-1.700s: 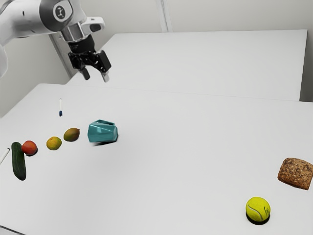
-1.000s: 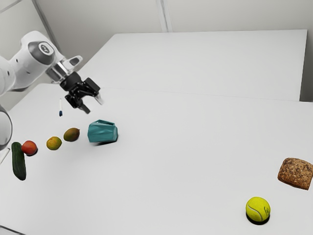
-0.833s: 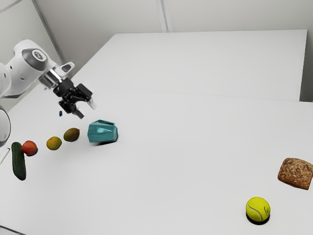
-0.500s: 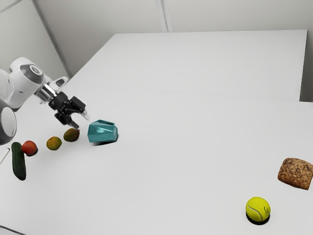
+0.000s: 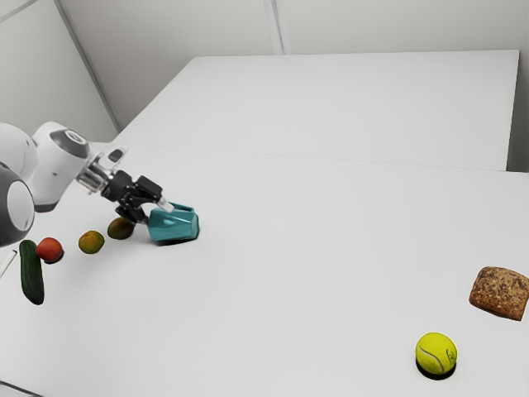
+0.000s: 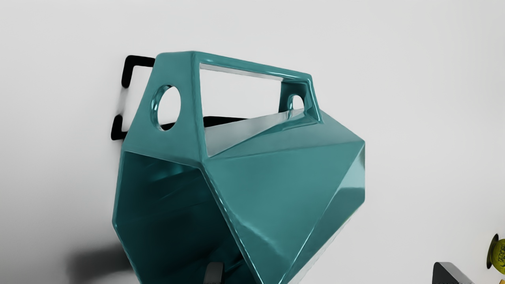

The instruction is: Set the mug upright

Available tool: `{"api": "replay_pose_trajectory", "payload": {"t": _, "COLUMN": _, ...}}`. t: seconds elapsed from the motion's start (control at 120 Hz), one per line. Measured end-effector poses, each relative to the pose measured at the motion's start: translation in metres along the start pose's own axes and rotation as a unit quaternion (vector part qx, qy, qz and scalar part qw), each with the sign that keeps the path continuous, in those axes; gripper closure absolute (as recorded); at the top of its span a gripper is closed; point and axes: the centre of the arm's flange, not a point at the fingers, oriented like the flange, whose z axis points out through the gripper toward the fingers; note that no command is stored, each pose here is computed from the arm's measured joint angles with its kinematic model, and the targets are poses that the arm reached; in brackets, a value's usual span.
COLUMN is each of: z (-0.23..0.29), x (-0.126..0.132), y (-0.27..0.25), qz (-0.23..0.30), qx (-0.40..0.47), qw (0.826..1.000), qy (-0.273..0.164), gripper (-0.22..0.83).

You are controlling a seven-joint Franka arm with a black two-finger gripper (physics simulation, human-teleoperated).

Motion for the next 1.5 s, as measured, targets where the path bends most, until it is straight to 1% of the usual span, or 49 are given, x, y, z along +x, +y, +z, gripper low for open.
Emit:
{"api": "replay_pose_trajectory", "payload": {"t": 0.167, "z": 0.003, "x": -0.001, "y": 0.006, "qz": 0.008, "qx": -0.009, "qw": 1.0, "qy": 0.01, "gripper": 0.19}}
{"api": "replay_pose_trajectory", "payload": {"t": 0.317, "z": 0.007, "x": 0.001, "y": 0.023, "qz": 0.021, "qx": -0.017, "qw": 1.0, "qy": 0.012, "gripper": 0.35}}
{"api": "replay_pose_trajectory", "payload": {"t": 0.433, "z": 0.011, "x": 0.003, "y": 0.028, "qz": 0.024, "qx": -0.019, "qw": 0.999, "qy": 0.011, "gripper": 0.53}}
{"api": "replay_pose_trajectory", "payload": {"t": 0.492, "z": 0.011, "x": 0.004, "y": 0.029, "qz": 0.025, "qx": -0.019, "qw": 0.999, "qy": 0.012, "gripper": 0.6}}
{"api": "replay_pose_trajectory", "payload": {"t": 0.625, "z": 0.01, "x": 0.005, "y": 0.034, "qz": 0.029, "qx": -0.02, "qw": 0.999, "qy": 0.013, "gripper": 0.7}}
{"api": "replay_pose_trajectory", "payload": {"t": 0.775, "z": 0.008, "x": 0.006, "y": 0.039, "qz": 0.033, "qx": -0.02, "qw": 0.999, "qy": 0.014, "gripper": 0.75}}
{"api": "replay_pose_trajectory", "payload": {"t": 0.975, "z": 0.002, "x": 0.005, "y": 0.045, "qz": 0.037, "qx": -0.019, "qw": 0.999, "qy": 0.016, "gripper": 0.77}}
{"api": "replay_pose_trajectory", "payload": {"t": 1.058, "z": -0.001, "x": 0.005, "y": 0.064, "qz": 0.052, "qx": -0.007, "qw": 0.999, "qy": 0.014, "gripper": 0.78}}
{"api": "replay_pose_trajectory", "payload": {"t": 1.125, "z": 0.002, "x": 0.006, "y": 0.092, "qz": 0.077, "qx": 0.019, "qw": 0.997, "qy": 0.003, "gripper": 0.78}}
{"api": "replay_pose_trajectory", "payload": {"t": 1.2, "z": 0.018, "x": -0.008, "y": 0.125, "qz": 0.105, "qx": 0.06, "qw": 0.993, "qy": -0.017, "gripper": 0.78}}
{"api": "replay_pose_trajectory", "payload": {"t": 1.258, "z": 0.028, "x": -0.02, "y": 0.148, "qz": 0.128, "qx": 0.101, "qw": 0.986, "qy": -0.029, "gripper": 0.78}}
{"api": "replay_pose_trajectory", "payload": {"t": 1.333, "z": 0.035, "x": -0.026, "y": 0.173, "qz": 0.161, "qx": 0.161, "qw": 0.973, "qy": -0.042, "gripper": 0.78}}
{"api": "replay_pose_trajectory", "payload": {"t": 1.4, "z": 0.045, "x": -0.028, "y": 0.198, "qz": 0.193, "qx": 0.215, "qw": 0.956, "qy": -0.058, "gripper": 0.78}}
{"api": "replay_pose_trajectory", "payload": {"t": 1.5, "z": 0.066, "x": -0.03, "y": 0.23, "qz": 0.233, "qx": 0.29, "qw": 0.925, "qy": -0.083, "gripper": 0.78}}
